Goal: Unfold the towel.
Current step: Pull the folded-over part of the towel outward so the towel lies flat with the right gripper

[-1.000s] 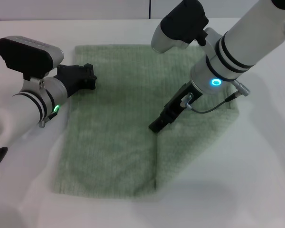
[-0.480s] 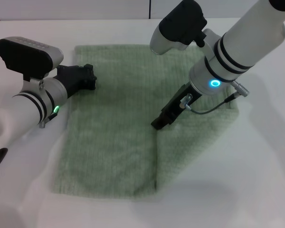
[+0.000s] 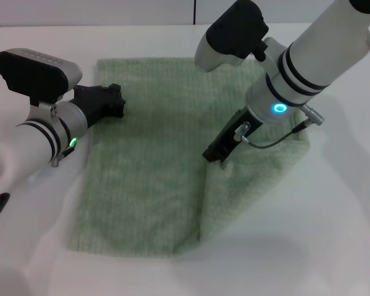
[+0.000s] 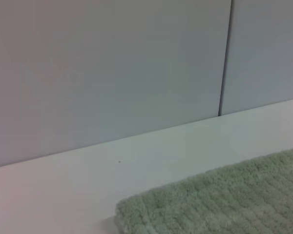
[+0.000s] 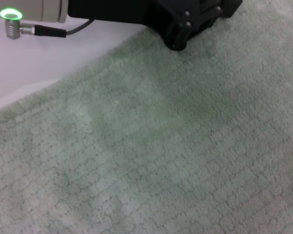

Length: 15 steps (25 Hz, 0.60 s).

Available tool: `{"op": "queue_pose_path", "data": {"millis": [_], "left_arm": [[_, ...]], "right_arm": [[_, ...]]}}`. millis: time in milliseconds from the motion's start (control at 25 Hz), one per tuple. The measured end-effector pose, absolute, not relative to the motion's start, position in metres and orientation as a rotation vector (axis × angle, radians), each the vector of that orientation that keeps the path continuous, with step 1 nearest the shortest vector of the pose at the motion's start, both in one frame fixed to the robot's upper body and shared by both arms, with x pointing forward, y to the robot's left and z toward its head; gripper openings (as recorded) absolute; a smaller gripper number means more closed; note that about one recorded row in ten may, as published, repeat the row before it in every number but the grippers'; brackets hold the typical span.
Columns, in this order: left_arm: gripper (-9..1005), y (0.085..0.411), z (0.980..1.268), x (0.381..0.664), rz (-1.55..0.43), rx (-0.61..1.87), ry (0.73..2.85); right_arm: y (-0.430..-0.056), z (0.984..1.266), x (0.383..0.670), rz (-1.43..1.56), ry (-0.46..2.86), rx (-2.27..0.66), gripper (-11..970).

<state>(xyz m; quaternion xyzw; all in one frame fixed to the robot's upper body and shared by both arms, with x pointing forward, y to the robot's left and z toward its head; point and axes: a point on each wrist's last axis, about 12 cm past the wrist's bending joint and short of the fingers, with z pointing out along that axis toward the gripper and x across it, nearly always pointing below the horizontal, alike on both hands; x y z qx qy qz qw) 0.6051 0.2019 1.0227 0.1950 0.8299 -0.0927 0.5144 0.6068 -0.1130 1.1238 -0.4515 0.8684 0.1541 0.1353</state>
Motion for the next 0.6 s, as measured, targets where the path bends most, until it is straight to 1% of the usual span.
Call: {"op": "queue_pose_path", "data": {"millis": [200,360,600], "left_arm": [[4,0.202,1.022,0.605,-0.221,0.468,1.997],[4,0.203,1.022,0.605,-0.22,0.468,1.998],[4,0.203,1.022,0.605,-0.218,0.467,2.001]], "right_arm": [[-0.112,1.124,0.606,0.44,2.512,-1.319,85],[-0.11,1.126,0.605,0.432,2.502,-1.346,68],[-0.11,1.142,0.591,0.449,2.431,-1.498,63]]}}
